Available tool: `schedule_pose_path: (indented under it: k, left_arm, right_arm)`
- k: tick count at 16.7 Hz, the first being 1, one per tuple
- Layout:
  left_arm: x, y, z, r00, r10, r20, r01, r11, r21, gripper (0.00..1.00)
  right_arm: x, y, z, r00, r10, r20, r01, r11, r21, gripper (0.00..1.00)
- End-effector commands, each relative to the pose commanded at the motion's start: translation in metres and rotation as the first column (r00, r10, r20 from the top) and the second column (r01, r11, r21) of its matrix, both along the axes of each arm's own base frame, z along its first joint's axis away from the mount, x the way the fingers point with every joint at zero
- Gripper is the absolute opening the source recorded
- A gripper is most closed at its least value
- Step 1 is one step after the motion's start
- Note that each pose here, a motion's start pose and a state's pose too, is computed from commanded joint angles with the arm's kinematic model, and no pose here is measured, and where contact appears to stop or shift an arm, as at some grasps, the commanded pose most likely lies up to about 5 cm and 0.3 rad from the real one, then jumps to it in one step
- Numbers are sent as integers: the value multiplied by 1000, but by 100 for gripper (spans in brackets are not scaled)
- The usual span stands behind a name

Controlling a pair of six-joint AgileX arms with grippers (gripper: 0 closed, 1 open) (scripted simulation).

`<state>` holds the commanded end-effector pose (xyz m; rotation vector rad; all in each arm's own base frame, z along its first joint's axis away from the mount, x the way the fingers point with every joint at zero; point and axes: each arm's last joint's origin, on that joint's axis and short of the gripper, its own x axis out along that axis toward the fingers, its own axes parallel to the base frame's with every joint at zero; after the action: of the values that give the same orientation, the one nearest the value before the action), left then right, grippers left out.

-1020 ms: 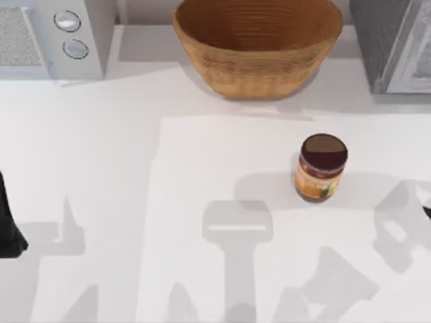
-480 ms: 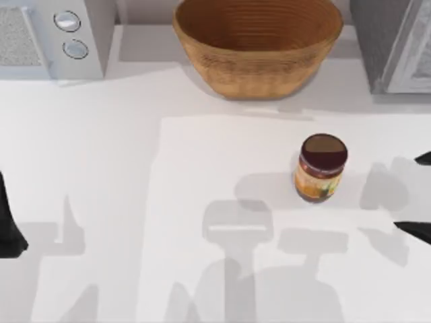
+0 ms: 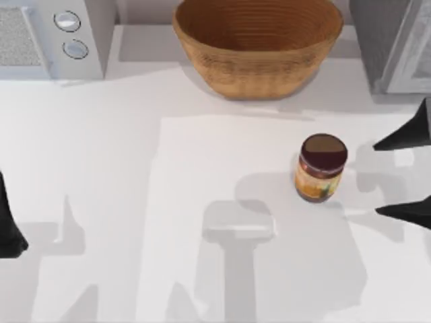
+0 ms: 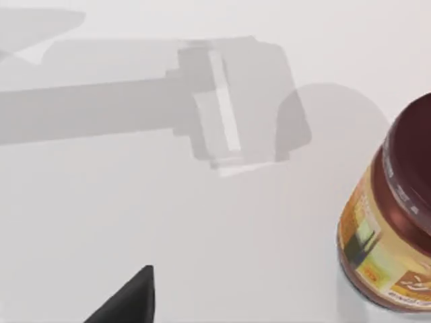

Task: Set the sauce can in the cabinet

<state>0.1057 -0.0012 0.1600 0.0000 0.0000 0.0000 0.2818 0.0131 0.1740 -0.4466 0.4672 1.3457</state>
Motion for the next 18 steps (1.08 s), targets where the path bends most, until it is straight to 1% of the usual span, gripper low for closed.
schedule_pose_path:
  k: [5, 9, 11, 14, 16, 18]
  left_arm:
    - [0, 0, 0, 1000, 0, 0, 0, 1000, 0, 100]
    - [0, 0, 0, 1000, 0, 0, 0, 1000, 0, 100]
    - [0, 0, 0, 1000, 0, 0, 0, 1000, 0, 100]
    - [0, 0, 0, 1000, 0, 0, 0, 1000, 0, 100]
    - [0, 0, 0, 1000, 0, 0, 0, 1000, 0, 100]
    - [0, 0, 0, 1000, 0, 0, 0, 1000, 0, 100]
  right_arm:
    - [34, -1, -39, 992, 120, -49, -113, 984, 138, 100]
    - [59, -2, -73, 984, 178, -27, -165, 952, 258, 100]
    - [71, -3, -93, 982, 190, -10, -176, 929, 325, 100]
    - [84, -4, -127, 983, 181, 14, -170, 893, 417, 100]
    - [89, -5, -143, 986, 166, 32, -162, 874, 458, 100]
    - [92, -6, -149, 987, 156, 47, -159, 866, 475, 100]
